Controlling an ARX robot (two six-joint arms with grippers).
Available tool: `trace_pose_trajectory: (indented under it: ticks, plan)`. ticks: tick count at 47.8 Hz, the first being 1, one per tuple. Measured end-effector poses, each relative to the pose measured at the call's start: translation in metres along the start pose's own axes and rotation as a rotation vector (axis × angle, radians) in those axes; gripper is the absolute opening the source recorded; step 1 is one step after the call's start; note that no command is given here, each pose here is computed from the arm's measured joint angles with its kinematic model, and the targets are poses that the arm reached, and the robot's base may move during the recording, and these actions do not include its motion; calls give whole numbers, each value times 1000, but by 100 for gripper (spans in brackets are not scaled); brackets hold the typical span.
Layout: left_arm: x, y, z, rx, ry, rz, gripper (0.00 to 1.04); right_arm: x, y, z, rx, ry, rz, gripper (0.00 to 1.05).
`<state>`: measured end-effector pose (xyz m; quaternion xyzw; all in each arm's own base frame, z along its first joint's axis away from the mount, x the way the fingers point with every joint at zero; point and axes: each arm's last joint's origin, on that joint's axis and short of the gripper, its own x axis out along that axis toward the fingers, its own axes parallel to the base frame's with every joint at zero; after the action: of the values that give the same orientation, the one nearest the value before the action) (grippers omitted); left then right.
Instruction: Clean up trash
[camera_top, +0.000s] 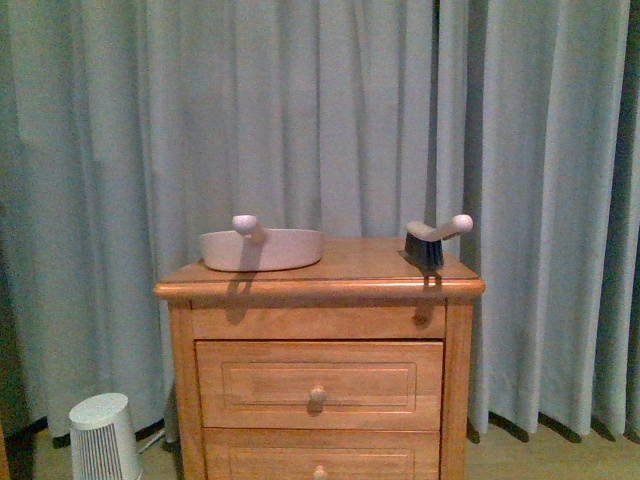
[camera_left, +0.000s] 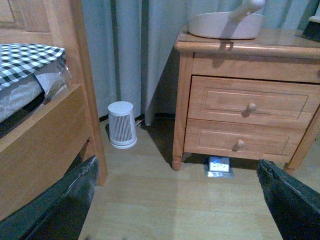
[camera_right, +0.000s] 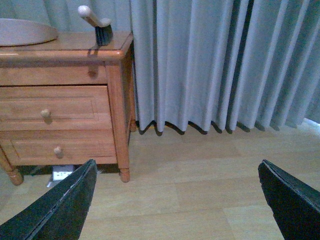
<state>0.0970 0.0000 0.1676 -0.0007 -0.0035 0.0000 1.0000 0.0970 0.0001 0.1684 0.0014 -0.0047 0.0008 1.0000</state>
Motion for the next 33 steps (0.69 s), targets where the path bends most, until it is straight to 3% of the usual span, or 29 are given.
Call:
trace_pose_trajectory:
  ticks: [33]
  plan:
    - [0, 0, 0, 0, 0, 0, 97, 0, 0, 0, 0, 0, 0, 97]
